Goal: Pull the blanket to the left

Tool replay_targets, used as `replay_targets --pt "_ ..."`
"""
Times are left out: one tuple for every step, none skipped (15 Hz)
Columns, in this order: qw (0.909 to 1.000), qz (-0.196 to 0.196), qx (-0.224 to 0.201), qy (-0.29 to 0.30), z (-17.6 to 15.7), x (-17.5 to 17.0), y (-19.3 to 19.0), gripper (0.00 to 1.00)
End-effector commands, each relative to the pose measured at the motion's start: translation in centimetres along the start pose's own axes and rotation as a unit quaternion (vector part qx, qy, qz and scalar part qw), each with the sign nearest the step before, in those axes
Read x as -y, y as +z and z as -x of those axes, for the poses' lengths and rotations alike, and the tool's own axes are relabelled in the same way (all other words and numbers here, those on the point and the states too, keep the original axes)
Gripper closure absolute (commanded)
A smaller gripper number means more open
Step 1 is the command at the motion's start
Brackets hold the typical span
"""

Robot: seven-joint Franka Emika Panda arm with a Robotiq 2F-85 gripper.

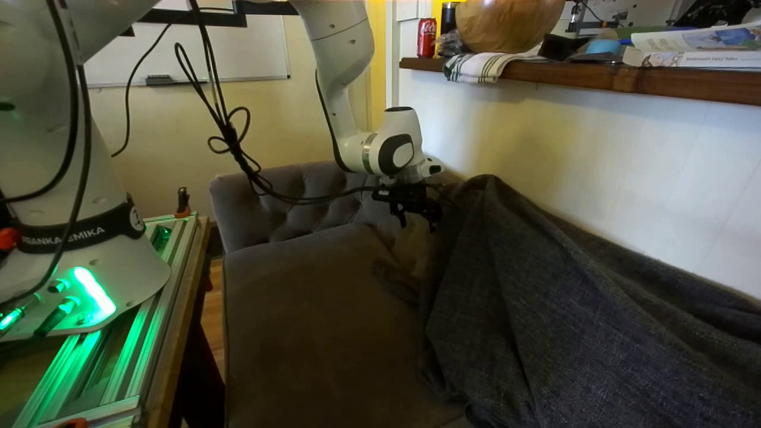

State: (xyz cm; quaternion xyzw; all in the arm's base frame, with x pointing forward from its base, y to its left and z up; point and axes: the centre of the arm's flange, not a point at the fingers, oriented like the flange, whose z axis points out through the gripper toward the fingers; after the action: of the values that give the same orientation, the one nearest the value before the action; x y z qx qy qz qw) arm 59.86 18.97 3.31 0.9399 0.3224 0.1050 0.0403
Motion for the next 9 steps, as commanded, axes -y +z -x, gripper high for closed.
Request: replay_targets --pt "0.9999 0.005 -0.013 0.002 -1.3 -0.4 2.7 0.0" --pt "0.9999 0.013 -0.008 -0.002 -1.3 -0.6 3.2 0.0" --pt "0.9996 0.028 -0.005 0.004 -1.2 -1.1 3.5 0.0" --pt "0.9993 0.036 -0.004 0.007 -1.2 -1.7 3.9 0.0" --pt "0.9989 0.041 -0.016 0.016 -1.4 -2.3 4.0 0.0" --pt "0.9984 0.048 -0.023 0.02 -1.4 -2.8 4.2 0.0" --pt "0.9975 0.055 -0.033 0.029 -1.4 -3.5 4.3 0.0" --pt "0.9968 0.061 -0.038 0.035 -1.3 -3.9 4.6 0.0" --pt "0.996 0.065 -0.044 0.043 -1.2 -4.4 4.8 0.0"
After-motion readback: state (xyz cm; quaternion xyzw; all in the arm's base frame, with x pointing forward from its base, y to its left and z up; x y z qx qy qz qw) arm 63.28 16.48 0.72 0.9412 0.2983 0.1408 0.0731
